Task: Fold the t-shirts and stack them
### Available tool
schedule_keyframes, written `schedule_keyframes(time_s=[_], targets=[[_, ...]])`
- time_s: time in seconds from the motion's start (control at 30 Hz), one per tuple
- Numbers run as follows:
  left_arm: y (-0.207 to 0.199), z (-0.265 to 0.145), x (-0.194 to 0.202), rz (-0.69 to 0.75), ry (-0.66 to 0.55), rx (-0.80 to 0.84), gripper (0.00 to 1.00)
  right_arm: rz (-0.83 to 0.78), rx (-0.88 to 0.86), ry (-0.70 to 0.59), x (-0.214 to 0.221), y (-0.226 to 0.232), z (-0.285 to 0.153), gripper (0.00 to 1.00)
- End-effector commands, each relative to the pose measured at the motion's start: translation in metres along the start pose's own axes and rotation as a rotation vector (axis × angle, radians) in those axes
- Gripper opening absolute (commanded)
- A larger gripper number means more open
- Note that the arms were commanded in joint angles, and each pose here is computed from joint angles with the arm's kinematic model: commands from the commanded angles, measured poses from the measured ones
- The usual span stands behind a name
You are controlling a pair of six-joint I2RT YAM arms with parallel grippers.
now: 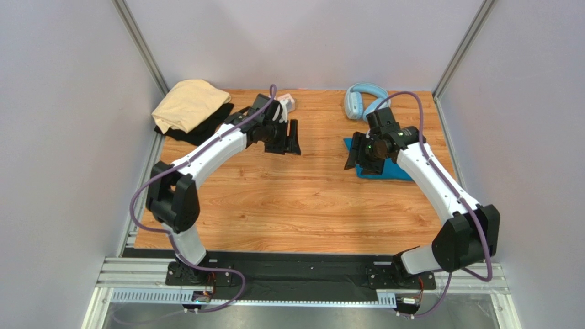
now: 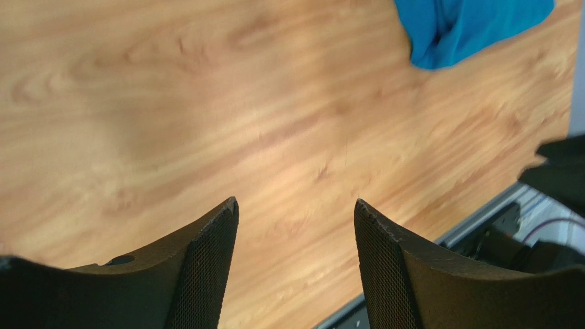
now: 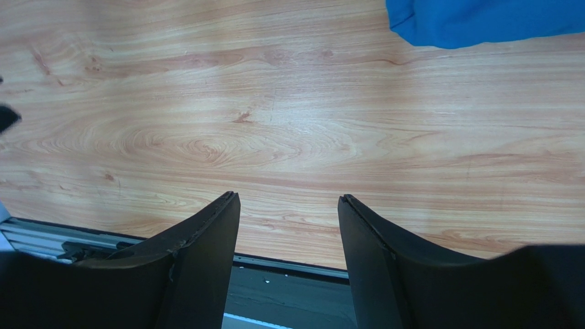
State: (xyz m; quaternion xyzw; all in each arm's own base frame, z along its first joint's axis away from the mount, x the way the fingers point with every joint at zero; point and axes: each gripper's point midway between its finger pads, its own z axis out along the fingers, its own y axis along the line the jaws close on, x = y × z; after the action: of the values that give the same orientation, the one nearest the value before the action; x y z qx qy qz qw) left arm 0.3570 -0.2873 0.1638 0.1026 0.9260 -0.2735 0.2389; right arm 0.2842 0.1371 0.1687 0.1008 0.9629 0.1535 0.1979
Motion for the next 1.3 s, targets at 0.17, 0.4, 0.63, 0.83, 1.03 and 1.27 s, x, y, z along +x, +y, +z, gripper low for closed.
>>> schedule_keyframes(time_s=[0.17,0.4,0.63,0.83,1.03,1.27], targets=[[0.027,-0.056,0.053,0.022,0.037,-0.132,0.7,-0.127,-0.095,0.033,-0.011,0.077,0.025,0.6],[0.031,-0.08,0.07,-0.025,-0.012,-0.15,0.7,-0.218,-0.062,0.015,-0.025,0.104,0.017,0.6],[0.039,-0.096,0.066,-0.007,-0.127,-0.175,0.71,-0.232,-0.038,0.011,-0.026,0.099,0.016,0.6],[0.037,-0.098,0.051,-0.003,-0.154,-0.182,0.72,-0.238,-0.04,-0.006,-0.032,0.104,0.015,0.6],[0.025,-0.087,0.042,-0.014,-0.156,-0.108,0.72,-0.262,0.002,-0.004,-0.033,0.097,0.014,0.6],[0.024,-0.076,0.04,-0.029,-0.124,-0.098,0.72,-0.283,0.019,0.016,-0.029,0.091,0.019,0.6]])
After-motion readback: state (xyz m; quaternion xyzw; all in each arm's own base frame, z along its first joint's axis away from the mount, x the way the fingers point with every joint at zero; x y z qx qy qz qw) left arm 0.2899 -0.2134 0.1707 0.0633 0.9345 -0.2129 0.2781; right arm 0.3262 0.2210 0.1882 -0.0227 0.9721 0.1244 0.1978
